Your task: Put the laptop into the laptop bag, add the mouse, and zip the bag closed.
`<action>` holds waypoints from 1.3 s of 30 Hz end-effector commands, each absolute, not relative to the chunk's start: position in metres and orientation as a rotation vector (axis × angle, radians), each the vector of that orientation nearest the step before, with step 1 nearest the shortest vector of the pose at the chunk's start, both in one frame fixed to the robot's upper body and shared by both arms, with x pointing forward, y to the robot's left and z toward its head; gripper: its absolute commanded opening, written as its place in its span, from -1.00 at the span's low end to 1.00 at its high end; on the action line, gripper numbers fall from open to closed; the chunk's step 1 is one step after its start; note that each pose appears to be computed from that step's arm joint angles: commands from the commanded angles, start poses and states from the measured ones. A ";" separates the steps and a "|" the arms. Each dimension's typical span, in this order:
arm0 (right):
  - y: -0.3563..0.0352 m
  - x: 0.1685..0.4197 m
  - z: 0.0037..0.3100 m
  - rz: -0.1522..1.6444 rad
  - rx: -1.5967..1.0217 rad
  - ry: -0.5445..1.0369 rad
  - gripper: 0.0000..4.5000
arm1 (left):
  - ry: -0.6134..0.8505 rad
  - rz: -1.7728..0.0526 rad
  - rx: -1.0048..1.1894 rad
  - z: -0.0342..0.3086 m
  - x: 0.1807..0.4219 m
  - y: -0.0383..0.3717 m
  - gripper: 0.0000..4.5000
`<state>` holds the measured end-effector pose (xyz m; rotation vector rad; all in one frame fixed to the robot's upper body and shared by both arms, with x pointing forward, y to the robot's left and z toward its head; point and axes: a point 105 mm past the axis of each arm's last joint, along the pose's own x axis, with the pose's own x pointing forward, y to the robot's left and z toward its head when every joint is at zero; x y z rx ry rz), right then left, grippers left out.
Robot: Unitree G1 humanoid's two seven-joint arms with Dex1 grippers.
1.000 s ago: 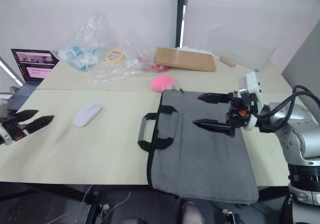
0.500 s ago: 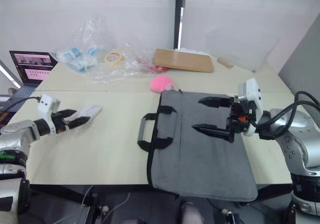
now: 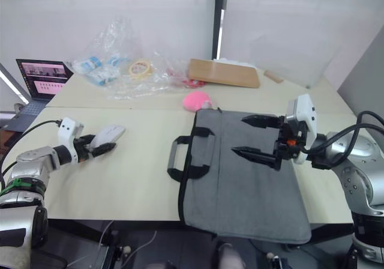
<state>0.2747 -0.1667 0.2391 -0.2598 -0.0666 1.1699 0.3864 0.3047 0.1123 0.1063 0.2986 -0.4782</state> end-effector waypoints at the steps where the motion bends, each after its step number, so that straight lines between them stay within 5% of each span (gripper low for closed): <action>1: -0.163 0.273 0.248 1.167 -0.278 -0.091 1.00 | 0.277 -0.454 0.125 0.119 0.388 0.310 0.75; 5: -0.160 0.275 0.245 1.161 -0.278 -0.085 1.00 | 0.288 -0.458 0.120 0.116 0.385 0.312 0.25; 23: -0.068 0.354 0.194 0.653 -0.388 -0.017 1.00 | 0.112 -0.454 0.096 0.160 0.369 0.313 0.25; 39: -0.028 0.332 0.164 0.749 -0.454 0.071 1.00 | 0.119 -0.432 0.064 0.157 0.351 0.308 0.25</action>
